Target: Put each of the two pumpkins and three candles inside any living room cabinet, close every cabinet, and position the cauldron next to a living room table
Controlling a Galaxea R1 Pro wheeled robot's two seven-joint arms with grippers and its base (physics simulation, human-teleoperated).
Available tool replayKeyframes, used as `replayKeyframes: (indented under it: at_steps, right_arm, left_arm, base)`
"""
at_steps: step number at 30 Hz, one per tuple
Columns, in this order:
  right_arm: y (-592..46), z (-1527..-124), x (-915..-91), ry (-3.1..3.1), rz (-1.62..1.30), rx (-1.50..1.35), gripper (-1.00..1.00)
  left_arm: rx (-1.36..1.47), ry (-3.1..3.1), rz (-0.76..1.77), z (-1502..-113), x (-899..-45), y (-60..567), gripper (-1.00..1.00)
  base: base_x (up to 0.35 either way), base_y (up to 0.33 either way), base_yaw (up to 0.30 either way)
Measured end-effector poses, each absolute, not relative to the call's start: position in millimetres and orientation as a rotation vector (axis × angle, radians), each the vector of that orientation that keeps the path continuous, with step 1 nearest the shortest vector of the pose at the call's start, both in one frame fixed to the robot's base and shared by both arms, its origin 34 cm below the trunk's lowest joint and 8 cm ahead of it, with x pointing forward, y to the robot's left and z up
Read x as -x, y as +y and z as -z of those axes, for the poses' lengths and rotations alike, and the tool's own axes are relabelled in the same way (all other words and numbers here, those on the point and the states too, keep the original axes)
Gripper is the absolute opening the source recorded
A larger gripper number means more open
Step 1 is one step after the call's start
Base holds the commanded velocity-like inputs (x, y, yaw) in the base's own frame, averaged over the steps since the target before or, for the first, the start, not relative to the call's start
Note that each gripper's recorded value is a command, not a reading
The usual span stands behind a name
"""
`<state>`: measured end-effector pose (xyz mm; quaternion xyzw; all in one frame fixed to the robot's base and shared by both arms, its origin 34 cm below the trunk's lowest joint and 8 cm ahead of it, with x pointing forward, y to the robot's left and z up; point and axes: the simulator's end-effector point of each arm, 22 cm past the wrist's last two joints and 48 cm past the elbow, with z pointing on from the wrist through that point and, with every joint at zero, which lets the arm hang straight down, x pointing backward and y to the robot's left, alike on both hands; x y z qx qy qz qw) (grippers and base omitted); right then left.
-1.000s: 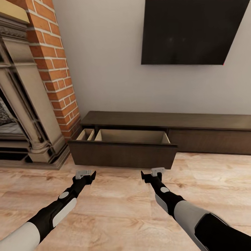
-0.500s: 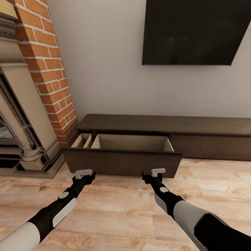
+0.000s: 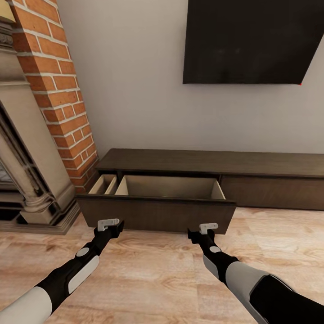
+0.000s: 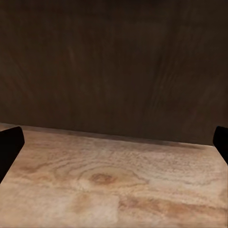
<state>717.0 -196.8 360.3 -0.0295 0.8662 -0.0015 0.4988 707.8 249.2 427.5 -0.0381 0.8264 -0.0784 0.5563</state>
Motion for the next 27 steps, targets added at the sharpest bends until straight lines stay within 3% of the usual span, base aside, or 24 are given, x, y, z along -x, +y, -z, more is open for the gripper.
replayKeyframes:
  at_steps: [27]
  right_arm:
    - [-198.3,-300.9,-702.5,2.180,0.001,0.071,1.00]
  left_arm:
    - [0.097,2.043,0.186,-366.7,-697.7,248.1,1.00]
  base:
    - [0.000,0.000,0.000]
